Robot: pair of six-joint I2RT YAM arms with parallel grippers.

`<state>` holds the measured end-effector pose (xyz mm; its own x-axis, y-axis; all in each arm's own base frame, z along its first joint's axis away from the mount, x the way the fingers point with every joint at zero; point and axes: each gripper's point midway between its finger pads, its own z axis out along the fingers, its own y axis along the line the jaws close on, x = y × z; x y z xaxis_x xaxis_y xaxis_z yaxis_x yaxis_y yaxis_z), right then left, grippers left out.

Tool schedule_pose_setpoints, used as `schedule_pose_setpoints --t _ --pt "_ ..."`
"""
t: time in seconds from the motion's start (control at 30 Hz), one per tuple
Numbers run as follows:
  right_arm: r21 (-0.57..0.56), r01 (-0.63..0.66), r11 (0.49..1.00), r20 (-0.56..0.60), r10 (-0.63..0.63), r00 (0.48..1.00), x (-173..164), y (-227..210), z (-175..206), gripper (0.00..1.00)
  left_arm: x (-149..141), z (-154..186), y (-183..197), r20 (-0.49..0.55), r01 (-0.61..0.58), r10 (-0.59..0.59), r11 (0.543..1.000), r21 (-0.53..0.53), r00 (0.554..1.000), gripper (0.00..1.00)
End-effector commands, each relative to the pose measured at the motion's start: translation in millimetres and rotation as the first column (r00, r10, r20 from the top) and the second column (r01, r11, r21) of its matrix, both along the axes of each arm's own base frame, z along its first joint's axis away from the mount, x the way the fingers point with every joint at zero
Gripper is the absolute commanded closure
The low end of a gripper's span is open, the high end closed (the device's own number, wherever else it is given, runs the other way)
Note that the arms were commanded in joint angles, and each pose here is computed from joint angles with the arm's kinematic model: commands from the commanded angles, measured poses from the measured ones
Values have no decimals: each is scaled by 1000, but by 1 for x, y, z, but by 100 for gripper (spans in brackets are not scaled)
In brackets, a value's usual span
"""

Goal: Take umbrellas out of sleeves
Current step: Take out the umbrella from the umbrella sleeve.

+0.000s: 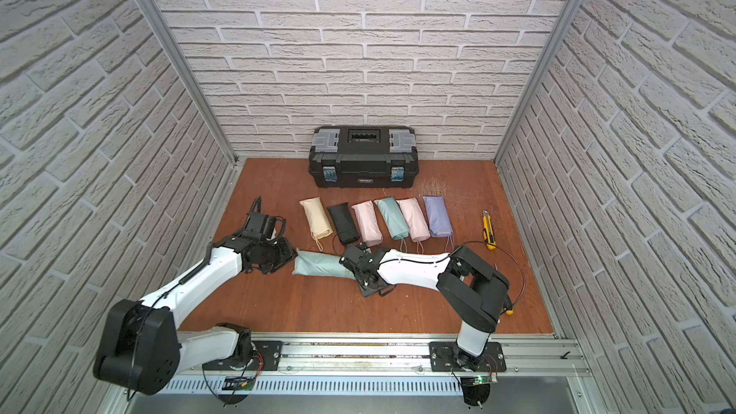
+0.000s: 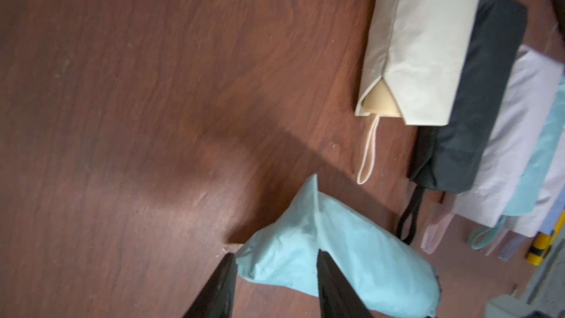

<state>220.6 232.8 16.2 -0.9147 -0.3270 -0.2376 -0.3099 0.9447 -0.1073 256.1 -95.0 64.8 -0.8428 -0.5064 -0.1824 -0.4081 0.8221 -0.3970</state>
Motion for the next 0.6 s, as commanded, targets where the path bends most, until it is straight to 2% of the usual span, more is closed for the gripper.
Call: schedule_pose_setpoints --t 0.0,0.23,0.4,0.57 --pt "-35 4 999 -41 -5 999 -9 -11 -3 97 -3 -9 -2 8 8 -8 1000 -12 1000 56" --pt "-24 -22 999 -42 21 999 -8 -7 -1 97 0 -14 -6 59 57 -58 998 26 997 56" --pt "-12 -25 1000 -48 24 999 -8 -3 -4 97 10 -14 -13 150 85 -85 996 2 985 56" --pt "-2 -24 1000 -54 23 998 -10 -2 -4 97 9 -22 -12 132 92 -95 995 30 987 64"
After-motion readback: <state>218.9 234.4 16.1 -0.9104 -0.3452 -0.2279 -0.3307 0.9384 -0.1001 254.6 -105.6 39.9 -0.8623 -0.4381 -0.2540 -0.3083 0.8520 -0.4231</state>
